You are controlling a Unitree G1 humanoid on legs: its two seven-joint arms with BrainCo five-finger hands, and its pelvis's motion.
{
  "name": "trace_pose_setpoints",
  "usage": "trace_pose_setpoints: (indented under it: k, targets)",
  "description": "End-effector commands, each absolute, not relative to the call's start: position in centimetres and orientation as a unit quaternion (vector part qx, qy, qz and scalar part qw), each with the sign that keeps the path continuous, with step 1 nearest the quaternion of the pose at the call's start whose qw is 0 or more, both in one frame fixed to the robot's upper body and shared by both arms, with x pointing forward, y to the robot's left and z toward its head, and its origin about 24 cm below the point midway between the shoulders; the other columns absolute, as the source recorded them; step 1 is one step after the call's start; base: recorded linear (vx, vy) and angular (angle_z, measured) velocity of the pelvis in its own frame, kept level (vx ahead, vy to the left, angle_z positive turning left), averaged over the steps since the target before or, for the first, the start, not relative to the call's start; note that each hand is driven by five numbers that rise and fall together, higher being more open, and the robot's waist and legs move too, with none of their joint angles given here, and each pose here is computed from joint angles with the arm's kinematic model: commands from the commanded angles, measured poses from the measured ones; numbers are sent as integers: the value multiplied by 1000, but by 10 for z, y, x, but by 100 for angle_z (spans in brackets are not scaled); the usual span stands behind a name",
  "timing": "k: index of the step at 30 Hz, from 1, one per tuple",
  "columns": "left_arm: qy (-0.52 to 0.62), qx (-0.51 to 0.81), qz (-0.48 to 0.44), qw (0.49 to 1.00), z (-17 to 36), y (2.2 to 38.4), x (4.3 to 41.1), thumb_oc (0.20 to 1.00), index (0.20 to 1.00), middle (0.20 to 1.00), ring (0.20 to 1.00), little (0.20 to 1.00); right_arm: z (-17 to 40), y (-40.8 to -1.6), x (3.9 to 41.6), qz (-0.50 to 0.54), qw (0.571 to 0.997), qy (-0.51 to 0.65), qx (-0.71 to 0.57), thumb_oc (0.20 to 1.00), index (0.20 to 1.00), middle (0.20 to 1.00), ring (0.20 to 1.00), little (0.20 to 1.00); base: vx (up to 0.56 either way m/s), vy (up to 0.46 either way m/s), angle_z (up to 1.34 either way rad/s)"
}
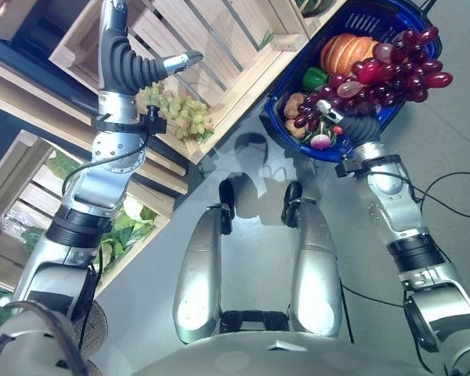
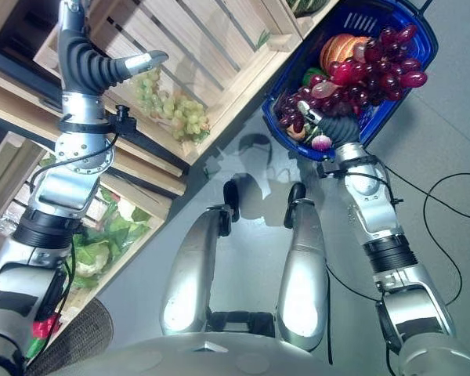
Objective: Pick up fruits and vegetables into the basket
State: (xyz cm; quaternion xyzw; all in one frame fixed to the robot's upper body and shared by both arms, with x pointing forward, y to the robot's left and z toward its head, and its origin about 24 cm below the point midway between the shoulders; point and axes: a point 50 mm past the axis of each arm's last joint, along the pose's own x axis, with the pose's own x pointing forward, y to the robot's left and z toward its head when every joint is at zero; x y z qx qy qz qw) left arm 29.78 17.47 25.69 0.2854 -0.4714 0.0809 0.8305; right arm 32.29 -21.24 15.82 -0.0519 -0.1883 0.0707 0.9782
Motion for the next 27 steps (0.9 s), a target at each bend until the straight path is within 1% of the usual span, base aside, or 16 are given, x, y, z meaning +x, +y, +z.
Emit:
trace_pose_setpoints:
  k: [1,5,7,12,18,20,24,27]
  targets:
    - [-489,356,129,786,270,190,296,1000,1000,1000,1000,1000,198,-228,325,99,965,-242,-17,200,200,200,200,200,15,-45,2]
    - [-484,428,139,751,277,194,302,1000,1000,1000,1000,1000,202,-242,334,121,971,-204,11,200,200,200,200,200,2,-20,0]
    - [-483,493,146,709,284,198,308,1000,1000,1000,1000,1000,201,-255,344,128,976,-169,43,200,200,200,200,200,0,0,0]
    - [-455,581,153,658,299,200,321,1000,1000,1000,1000,1000,198,-272,359,125,980,-99,119,200,200,200,200,200,10,28,1]
    - [-405,616,166,654,303,210,332,1000,1000,1000,1000,1000,197,-282,369,114,978,-47,169,200,200,200,200,200,3,45,-6]
    - [-393,631,176,645,303,214,334,1000,1000,1000,1000,1000,202,-281,371,115,975,-42,185,200,200,200,200,200,0,31,-6]
    - [-364,685,203,598,305,221,340,1000,1000,1000,1000,1000,207,-278,375,126,969,-31,212,200,200,200,200,200,-8,41,-4]
    - [-328,707,215,589,305,227,347,1000,1000,1000,1000,1000,210,-273,378,135,964,-18,227,200,200,200,200,200,-11,43,-2]
